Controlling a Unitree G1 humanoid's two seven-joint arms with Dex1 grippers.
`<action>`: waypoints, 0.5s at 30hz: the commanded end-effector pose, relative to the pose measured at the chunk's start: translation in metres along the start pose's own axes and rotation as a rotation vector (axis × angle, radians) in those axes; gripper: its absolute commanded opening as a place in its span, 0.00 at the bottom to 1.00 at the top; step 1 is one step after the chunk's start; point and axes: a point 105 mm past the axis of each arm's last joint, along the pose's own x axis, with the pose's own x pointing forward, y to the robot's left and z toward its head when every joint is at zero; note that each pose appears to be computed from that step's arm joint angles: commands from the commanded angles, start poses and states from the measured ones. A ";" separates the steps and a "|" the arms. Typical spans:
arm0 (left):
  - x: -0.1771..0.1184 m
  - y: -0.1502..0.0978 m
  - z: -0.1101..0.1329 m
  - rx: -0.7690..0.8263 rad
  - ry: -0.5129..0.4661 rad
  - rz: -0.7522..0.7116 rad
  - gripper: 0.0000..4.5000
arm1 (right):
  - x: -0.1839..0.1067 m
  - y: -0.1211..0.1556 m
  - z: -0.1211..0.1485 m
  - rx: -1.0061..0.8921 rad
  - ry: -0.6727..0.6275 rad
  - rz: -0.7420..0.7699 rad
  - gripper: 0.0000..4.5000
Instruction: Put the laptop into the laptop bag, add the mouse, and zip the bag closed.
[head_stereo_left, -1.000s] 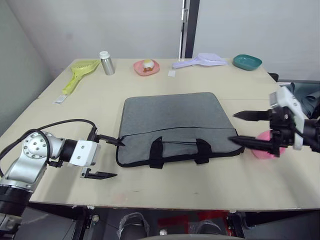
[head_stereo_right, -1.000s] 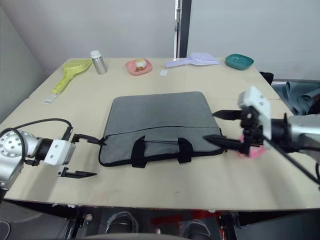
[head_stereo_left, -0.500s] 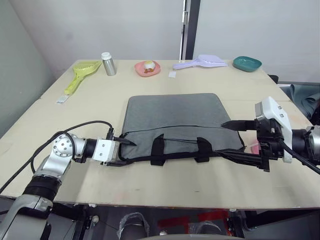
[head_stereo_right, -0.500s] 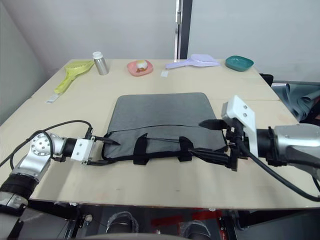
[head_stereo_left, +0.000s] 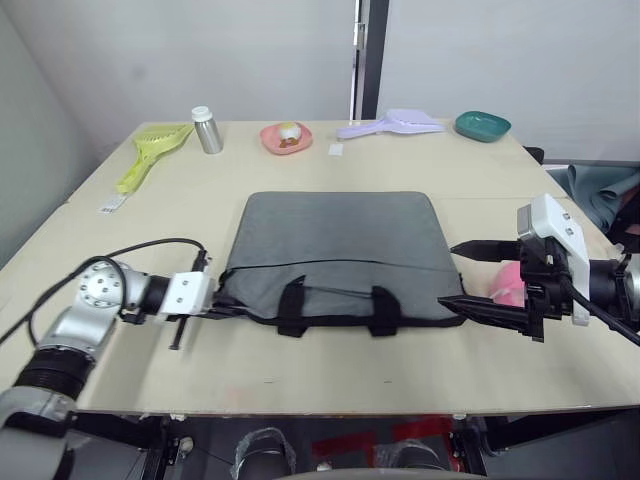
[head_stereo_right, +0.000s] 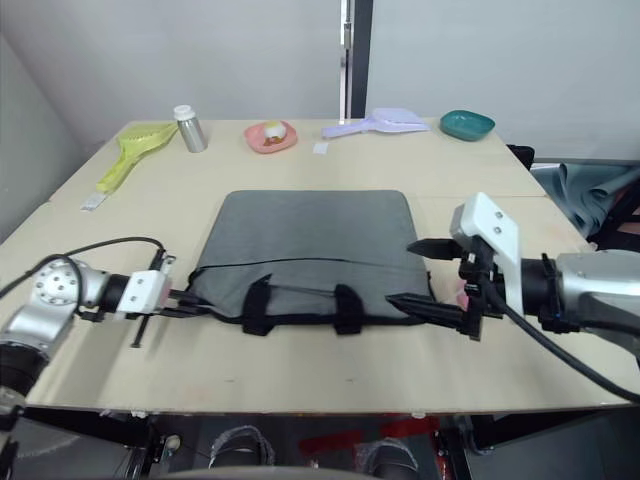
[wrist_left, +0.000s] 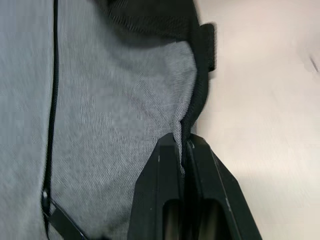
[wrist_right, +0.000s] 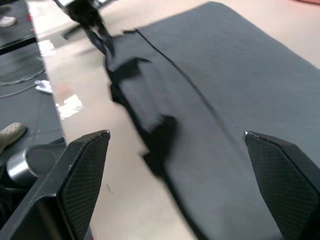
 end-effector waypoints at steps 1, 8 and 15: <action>-0.027 -0.004 -0.016 -0.111 0.078 0.018 0.01 | -0.004 -0.002 0.005 -0.036 -0.005 -0.006 1.00; -0.060 -0.016 -0.028 -0.144 0.214 0.005 0.01 | -0.005 -0.009 0.002 -0.037 0.008 -0.010 1.00; -0.067 -0.009 -0.033 -0.184 0.264 0.066 0.08 | -0.003 -0.014 0.001 -0.045 0.011 -0.011 1.00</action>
